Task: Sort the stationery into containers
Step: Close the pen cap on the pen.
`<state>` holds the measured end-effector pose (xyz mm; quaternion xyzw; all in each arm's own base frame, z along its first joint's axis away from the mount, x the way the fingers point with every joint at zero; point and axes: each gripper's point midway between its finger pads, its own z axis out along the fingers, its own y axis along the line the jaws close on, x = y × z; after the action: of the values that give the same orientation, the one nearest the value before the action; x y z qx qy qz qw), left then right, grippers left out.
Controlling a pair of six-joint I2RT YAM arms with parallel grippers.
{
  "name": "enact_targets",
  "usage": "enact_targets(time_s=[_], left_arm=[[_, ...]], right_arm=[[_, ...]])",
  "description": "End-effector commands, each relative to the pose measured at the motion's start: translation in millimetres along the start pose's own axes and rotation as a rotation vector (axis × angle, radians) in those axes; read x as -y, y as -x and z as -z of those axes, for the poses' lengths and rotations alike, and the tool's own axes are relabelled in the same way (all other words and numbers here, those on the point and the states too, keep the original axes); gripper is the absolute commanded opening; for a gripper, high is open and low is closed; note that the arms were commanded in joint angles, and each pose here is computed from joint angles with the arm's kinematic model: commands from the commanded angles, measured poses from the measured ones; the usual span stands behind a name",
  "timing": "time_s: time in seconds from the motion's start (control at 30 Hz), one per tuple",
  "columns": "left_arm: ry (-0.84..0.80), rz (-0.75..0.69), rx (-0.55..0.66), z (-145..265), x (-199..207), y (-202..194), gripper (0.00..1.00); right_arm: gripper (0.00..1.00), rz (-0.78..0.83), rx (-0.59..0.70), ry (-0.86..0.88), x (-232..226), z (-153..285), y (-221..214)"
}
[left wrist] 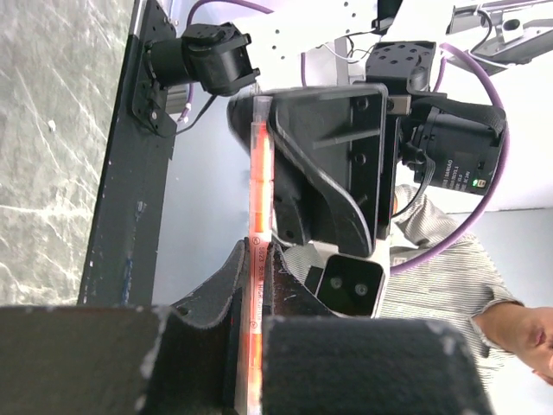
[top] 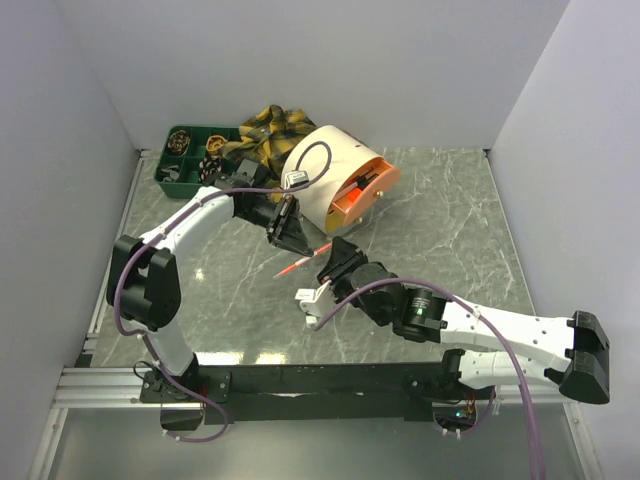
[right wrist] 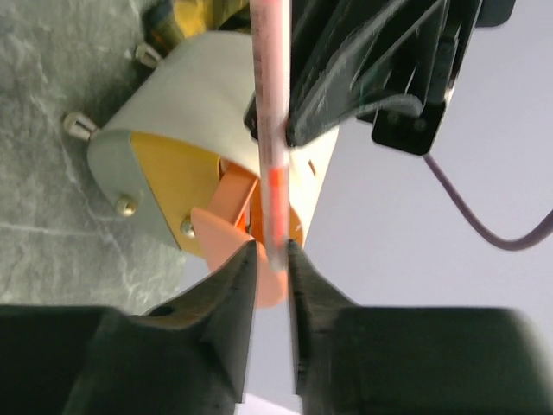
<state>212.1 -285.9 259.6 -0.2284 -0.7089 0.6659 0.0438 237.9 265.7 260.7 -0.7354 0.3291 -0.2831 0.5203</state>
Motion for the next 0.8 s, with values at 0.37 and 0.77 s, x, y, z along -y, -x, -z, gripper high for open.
enact_targets(time_s=[0.37, 0.77], left_arm=[[-0.044, -0.222, 0.020, 7.3, 36.5, 7.4, 0.01], [0.247, -0.517, 0.097, 21.8, 39.3, 94.4, 0.01]], right_arm=[[0.43, -0.142, -0.080, -0.051, 9.1, 43.4, -52.7], [0.61, -0.726, -0.111, -0.201, 5.5, 99.1, -101.9]])
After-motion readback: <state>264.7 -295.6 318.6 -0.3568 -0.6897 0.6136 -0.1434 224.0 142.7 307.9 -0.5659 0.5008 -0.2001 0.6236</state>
